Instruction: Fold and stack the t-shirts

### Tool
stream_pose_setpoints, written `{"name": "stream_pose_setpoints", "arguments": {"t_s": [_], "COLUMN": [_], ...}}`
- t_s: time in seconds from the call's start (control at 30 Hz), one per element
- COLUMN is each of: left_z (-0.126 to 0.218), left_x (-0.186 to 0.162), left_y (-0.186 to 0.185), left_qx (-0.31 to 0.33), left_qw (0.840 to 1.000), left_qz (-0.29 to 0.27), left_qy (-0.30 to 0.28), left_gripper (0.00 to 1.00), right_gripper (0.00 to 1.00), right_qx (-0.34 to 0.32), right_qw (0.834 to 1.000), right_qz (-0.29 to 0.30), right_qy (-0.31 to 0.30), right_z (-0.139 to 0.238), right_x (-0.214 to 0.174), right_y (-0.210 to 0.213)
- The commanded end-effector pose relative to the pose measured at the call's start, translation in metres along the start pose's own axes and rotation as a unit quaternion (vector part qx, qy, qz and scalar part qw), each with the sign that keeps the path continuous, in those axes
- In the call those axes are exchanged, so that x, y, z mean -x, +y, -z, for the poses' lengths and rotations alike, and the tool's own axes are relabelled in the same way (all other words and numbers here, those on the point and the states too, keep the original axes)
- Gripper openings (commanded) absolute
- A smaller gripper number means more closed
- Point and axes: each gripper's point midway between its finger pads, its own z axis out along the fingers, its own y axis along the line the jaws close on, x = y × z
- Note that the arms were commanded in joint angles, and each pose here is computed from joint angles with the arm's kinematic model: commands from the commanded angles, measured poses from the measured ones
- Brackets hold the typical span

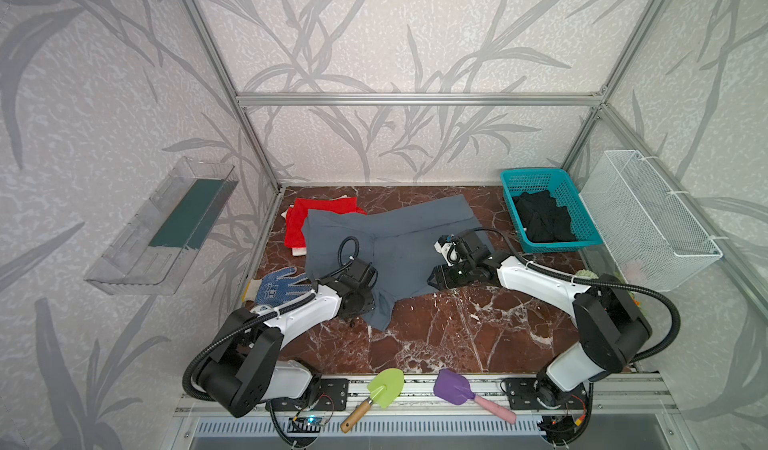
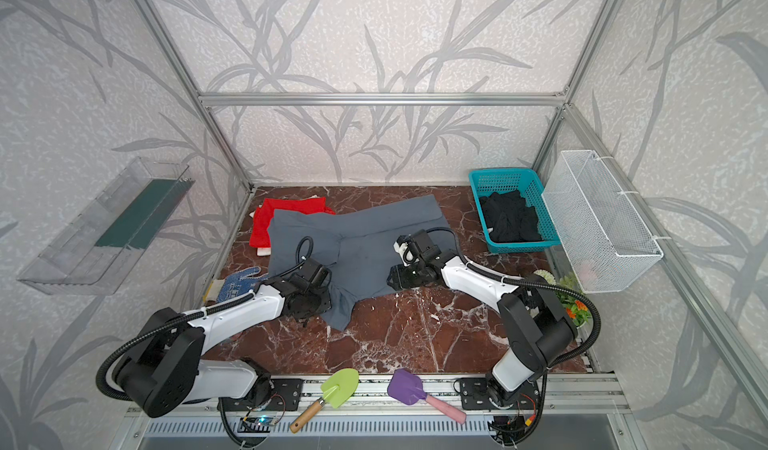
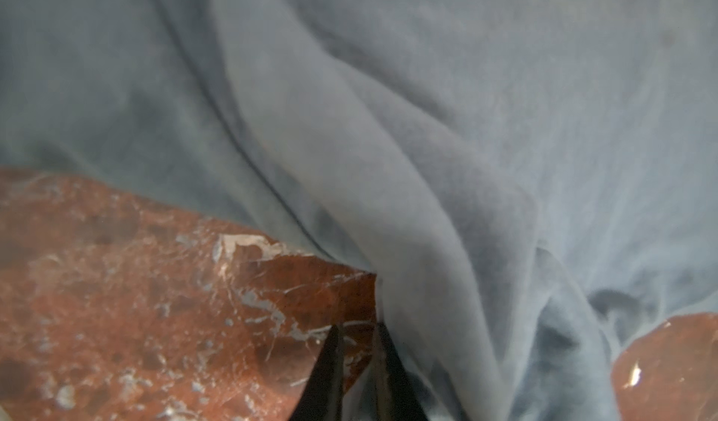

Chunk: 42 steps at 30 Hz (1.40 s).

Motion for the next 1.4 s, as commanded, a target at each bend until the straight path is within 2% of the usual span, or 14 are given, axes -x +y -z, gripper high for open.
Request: {"name": "stream_pose_setpoints", "arguments": {"t_s": [0.0,0.27,0.43,0.53,0.57,0.63,0.67,0.73,0.83,1.07,1.27,1.37], "left_z": [0.01,0.054,0.062,0.071,0.076,0.083,0.083,0.075,0.057,0.035,0.013,0.004], "left_x": [0.006,-0.03,-0.063,-0.058,-0.051,-0.033,-0.027,-0.016,-0.007,0.01,0.013,0.008], "left_y": [-0.013,0.002,-0.023,-0.029,-0.022,-0.015,-0.015,-0.007,0.01,0.007,-0.009,-0.012], "left_qx": [-0.016,0.059,0.033,0.052,0.074,0.08,0.071,0.056,0.043,-0.026,-0.066,-0.062], "left_qw": [1.0,0.998,0.999,0.998,0.996,0.993,0.992,0.994,0.996,0.996,0.995,0.997], "left_qz": [0.002,0.013,0.028,0.016,0.017,0.011,0.011,0.023,0.035,0.05,0.056,0.044], "left_qy": [-0.004,-0.001,-0.001,-0.029,-0.048,-0.091,-0.101,-0.096,-0.075,-0.065,-0.042,-0.017], "left_gripper": [0.0,0.0,0.0,0.0,0.05,0.32,0.41,0.49,0.51,0.48,0.47,0.47], "right_gripper": [0.56,0.56,0.56,0.56,0.56,0.56,0.56,0.56,0.56,0.56,0.56,0.63], "right_qx": [0.009,0.033,0.043,0.056,0.06,0.066,0.069,0.07,0.07,0.073,0.123,0.172], "right_qw": [1.0,0.999,0.997,0.996,0.996,0.996,0.996,0.996,0.996,0.996,0.991,0.983], "right_qz": [0.008,0.002,-0.003,-0.015,-0.019,-0.023,-0.024,-0.022,-0.022,-0.026,-0.018,-0.002], "right_qy": [-0.014,-0.041,-0.058,-0.06,-0.059,-0.056,-0.054,-0.05,-0.047,-0.045,-0.055,-0.059], "right_z": [0.013,0.015,0.015,0.011,0.01,0.008,0.008,0.007,0.007,0.006,0.01,0.015], "right_x": [0.004,0.012,0.016,0.017,0.016,0.015,0.015,0.013,0.013,0.012,0.014,0.012], "right_y": [0.003,0.0,-0.005,-0.008,-0.008,-0.009,-0.009,-0.009,-0.009,-0.01,0.007,0.026]}}
